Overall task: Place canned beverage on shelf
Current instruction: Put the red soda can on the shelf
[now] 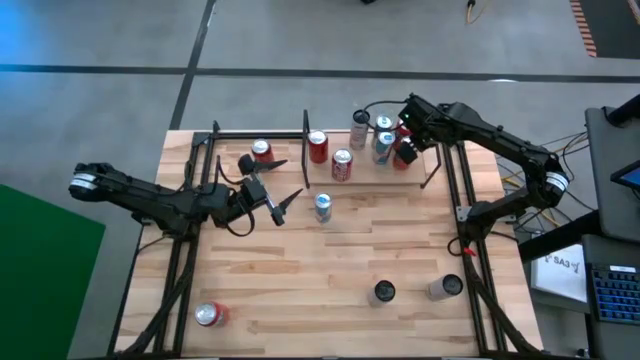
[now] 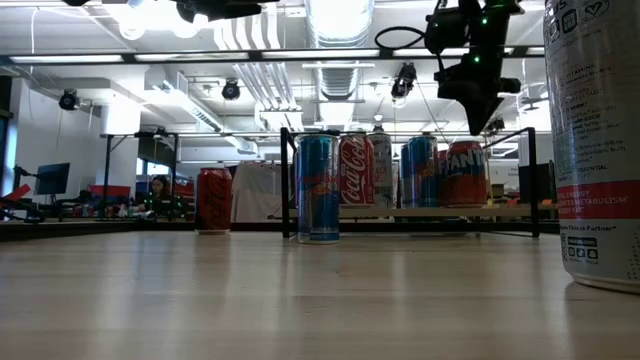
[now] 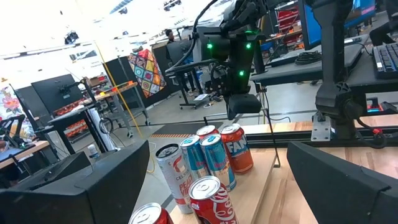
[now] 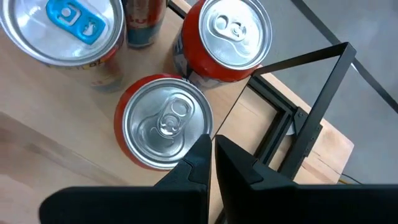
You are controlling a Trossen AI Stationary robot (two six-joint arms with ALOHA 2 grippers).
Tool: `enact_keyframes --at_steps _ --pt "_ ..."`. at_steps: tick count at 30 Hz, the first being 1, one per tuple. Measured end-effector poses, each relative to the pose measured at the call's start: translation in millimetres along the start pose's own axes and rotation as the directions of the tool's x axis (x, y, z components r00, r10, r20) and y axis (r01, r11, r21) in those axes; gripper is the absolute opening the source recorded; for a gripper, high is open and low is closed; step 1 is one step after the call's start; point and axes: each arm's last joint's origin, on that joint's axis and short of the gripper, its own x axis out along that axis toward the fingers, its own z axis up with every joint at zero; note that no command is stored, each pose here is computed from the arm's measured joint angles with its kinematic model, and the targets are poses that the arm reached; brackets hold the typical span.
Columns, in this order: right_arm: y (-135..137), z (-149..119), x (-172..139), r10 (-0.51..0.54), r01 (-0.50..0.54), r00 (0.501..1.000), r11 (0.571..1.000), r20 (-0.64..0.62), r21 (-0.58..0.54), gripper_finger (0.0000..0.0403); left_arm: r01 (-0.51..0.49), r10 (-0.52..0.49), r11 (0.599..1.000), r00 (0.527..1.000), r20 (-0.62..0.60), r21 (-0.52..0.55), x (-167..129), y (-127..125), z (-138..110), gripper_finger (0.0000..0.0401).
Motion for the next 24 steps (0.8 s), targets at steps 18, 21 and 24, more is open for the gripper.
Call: enact_keyframes --at_steps 18,21,24 --pt "4 -5 10 0.037 -0.037 0.999 0.999 -0.028 0.011 0.0012 0.000 0.000 1.000 1.000 -0.001 0.005 0 0 0 0.0366" --pt "5 -6 13 0.034 -0.034 0.999 0.999 -0.030 0.010 0.0012 0.000 0.000 1.000 1.000 -0.001 0.005 0 0 0 0.0366" --pt "4 -6 13 0.030 -0.029 0.999 1.000 -0.029 0.002 0.0012 0.000 0.000 1.000 1.000 0.000 0.005 0 0 0 0.0366"
